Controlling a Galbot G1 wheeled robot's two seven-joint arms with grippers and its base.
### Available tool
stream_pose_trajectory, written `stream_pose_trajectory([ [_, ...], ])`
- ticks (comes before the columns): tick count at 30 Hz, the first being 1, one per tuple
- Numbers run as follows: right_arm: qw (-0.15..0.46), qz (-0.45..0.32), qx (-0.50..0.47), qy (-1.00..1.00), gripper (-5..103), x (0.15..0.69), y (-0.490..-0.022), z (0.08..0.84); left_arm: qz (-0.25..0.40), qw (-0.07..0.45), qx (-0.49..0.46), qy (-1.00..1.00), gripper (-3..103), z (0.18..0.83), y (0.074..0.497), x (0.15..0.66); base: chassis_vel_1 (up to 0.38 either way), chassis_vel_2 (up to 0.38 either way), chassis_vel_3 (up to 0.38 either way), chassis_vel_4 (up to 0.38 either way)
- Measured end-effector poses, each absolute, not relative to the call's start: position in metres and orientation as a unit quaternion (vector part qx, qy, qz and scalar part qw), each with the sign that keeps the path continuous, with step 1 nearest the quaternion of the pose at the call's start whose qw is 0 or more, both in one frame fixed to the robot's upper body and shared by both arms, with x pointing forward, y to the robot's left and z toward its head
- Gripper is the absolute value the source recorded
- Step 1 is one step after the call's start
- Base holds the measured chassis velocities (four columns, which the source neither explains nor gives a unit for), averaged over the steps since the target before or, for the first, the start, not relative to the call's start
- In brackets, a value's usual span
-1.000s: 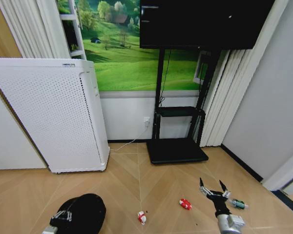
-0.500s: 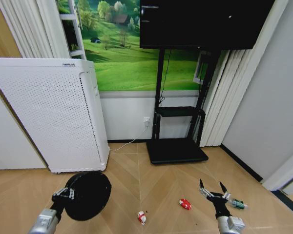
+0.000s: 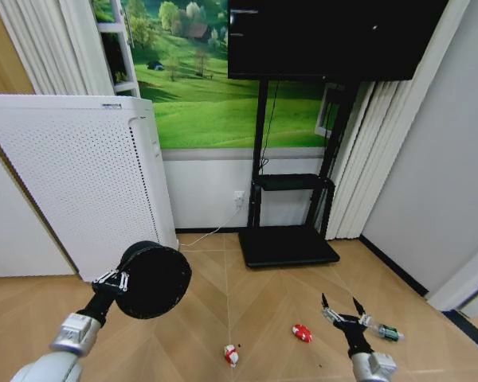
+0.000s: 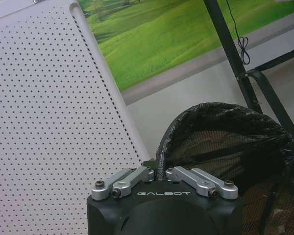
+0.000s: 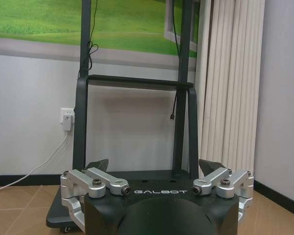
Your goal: Pick up the trash bin and place the garbage on the floor into it.
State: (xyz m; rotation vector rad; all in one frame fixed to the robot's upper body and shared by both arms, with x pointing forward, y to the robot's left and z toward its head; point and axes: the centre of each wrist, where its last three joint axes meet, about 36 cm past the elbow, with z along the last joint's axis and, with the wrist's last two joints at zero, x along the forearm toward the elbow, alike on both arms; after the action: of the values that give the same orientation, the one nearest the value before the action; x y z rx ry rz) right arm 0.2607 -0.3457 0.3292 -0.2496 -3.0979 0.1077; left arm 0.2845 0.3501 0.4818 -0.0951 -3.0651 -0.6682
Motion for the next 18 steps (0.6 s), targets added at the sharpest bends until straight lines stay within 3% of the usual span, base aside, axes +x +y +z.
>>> stream_pose_trajectory([
  [10,0.019,0.032,-0.082,-0.996,100,0.2586,-0.3429,0.3274,-0.213,0.003,-0.031,-0.977,5,0.4767,0.3527,0.2849,0.012,0.013,-0.012,-0.016],
  [18,0.015,0.033,-0.084,-0.996,100,0.2577,-0.3430,0.3268,-0.212,0.000,-0.030,-0.977,5,0.4770,0.3531,0.2862,0.164,0.148,-0.151,-0.157],
])
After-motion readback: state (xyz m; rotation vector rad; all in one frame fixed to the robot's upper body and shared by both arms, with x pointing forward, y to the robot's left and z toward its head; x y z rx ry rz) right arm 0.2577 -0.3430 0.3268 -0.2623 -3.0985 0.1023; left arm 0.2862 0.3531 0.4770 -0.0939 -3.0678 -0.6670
